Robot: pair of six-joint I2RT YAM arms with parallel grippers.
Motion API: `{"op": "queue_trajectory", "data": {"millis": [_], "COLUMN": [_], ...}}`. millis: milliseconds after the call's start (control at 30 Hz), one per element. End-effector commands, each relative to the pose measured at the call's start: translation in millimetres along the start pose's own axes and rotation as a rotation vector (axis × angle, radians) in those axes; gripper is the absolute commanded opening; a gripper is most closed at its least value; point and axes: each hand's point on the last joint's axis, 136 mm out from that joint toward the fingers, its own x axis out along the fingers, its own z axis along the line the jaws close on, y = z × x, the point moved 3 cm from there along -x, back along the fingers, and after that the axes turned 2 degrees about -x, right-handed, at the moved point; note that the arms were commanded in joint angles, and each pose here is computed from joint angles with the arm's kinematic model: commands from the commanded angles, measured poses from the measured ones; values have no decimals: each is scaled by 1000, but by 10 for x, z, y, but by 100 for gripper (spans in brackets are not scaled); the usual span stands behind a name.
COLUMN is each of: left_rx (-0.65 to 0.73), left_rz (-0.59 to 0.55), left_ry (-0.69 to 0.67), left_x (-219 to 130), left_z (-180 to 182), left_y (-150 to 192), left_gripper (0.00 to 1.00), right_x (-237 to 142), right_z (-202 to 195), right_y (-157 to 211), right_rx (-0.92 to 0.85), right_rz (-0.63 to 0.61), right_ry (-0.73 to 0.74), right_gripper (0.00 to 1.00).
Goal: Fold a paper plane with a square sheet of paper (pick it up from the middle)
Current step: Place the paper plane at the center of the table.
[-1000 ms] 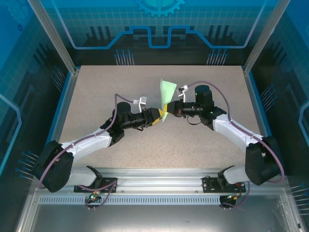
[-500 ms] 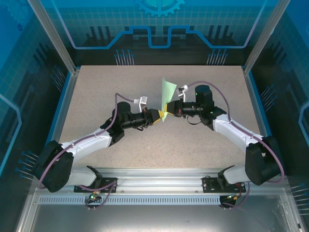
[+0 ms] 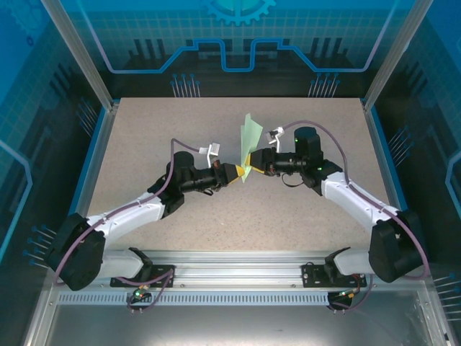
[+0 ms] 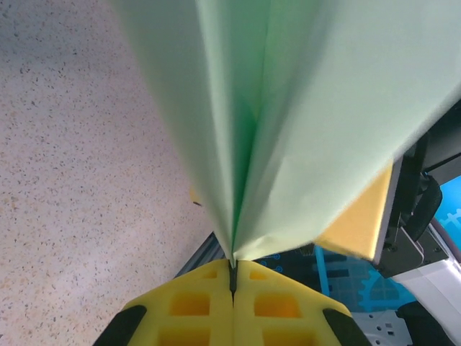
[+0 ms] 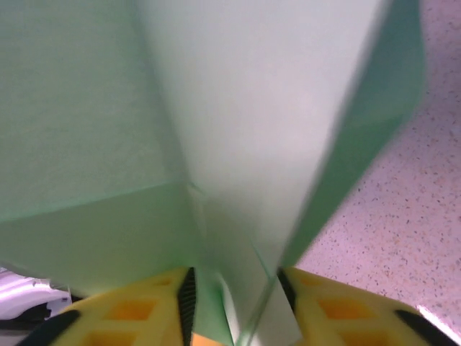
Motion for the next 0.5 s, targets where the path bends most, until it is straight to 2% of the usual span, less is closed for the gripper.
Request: {"op": "queue_trajectory", "data": {"millis": [0,100,200,300,467], "left_rx": [55,54,52,52,50], "left_rz": [-15,-14,-15,-17,-13], "left_ry": [17,20,23,38,57], "left_x": [-46,-44,-38,-34,-33], "left_z": [-164,-176,-188,-221,-273], "left_y": [-17,-21,-29,-43,-43], "left_gripper": [0,0,0,0,0], "right_x": [-218,-292,-288,-209,-64], "right_z": [-38,22,98,187,101], "right_y": [-13,51,105,154,180], "right_rx": [-25,-63,-93,-109,-49], "right_rz": [-51,-59,-57,-35,-21], "right_ry": [36,28,4,-32,-25], "right_gripper": [48,68,78,82,83]}}
